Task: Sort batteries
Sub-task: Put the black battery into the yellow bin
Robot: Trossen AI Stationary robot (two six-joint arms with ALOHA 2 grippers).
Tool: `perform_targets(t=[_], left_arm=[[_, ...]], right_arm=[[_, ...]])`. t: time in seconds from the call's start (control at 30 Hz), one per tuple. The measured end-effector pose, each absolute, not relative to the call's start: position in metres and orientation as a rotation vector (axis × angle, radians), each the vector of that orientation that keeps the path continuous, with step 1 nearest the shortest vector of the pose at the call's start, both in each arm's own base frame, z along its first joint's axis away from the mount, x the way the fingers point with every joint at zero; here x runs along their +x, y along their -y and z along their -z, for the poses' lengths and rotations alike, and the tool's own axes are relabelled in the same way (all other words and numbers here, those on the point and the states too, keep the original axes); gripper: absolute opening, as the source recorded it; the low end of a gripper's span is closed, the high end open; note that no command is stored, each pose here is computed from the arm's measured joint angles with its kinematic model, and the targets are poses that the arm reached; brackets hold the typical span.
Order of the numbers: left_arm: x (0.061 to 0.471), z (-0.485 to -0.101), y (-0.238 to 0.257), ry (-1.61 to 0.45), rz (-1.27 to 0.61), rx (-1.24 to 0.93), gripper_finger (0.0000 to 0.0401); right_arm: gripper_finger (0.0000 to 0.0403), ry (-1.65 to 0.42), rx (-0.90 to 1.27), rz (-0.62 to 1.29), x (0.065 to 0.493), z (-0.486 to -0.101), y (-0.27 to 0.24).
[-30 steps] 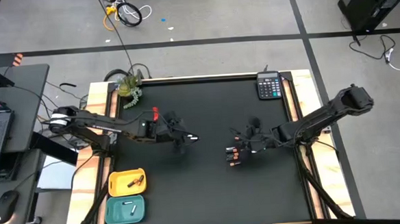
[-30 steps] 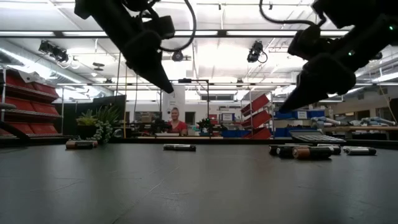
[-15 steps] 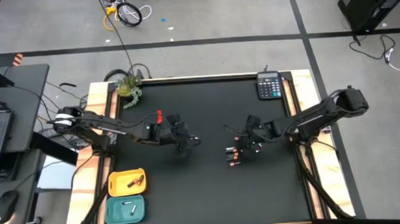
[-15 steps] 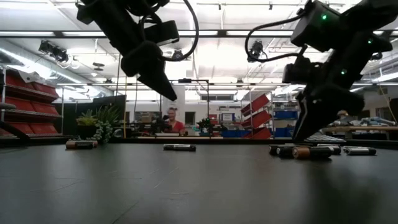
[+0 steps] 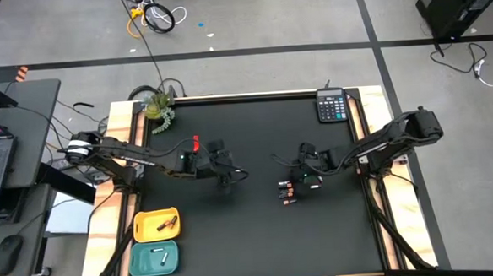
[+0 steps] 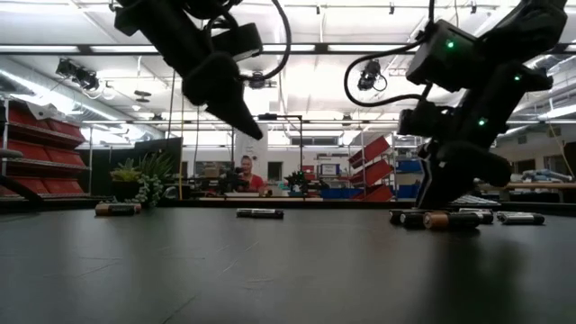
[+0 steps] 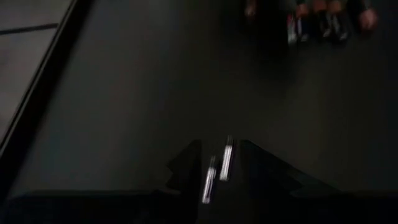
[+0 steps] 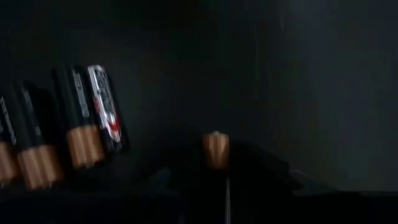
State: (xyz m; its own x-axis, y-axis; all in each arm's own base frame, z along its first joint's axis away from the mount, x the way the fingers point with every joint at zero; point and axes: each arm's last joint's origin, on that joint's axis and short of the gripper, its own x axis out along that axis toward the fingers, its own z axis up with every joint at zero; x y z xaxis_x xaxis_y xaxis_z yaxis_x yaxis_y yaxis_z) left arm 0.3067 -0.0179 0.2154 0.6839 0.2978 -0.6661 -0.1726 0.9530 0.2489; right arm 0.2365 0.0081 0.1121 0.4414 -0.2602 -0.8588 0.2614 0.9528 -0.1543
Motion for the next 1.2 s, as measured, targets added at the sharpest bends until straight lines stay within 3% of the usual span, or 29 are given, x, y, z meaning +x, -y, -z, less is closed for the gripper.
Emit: perform_targets(t=[0.13,0.43,0.63,0.8,1.0,1.2], left_arm=[[0.308,-0.217,0.019,-0.754,-0.248,0.185,0.0117],[0.309,-0.218,0.014,-0.756,-0.236,0.248,0.0117],[0.31,-0.218,0.006,-0.743,-0.248,0.274,0.0117],[0.305,-0.196,0.002,-0.581,-0.26,0.201,0.0117],[0.29,-0.184,-0.002,-0.233,-0.305,0.009,0.0121],[0.294,-0.187,-0.001,-0.11,-0.304,-0.063,0.0177]], right_arm=[[0.0048,-1.027,-0.04,0.305,0.242,-0.11,-0.008],[0.0048,-0.947,-0.106,0.289,0.249,-0.114,-0.003],[0.0048,-0.696,-0.114,0.239,0.268,-0.133,0.007],[0.0048,-0.478,-0.089,0.187,0.279,-0.151,0.014],[0.0048,-0.163,-0.063,0.078,0.289,-0.179,0.012],[0.0048,0.041,-0.101,0.015,0.291,-0.198,0.011]])
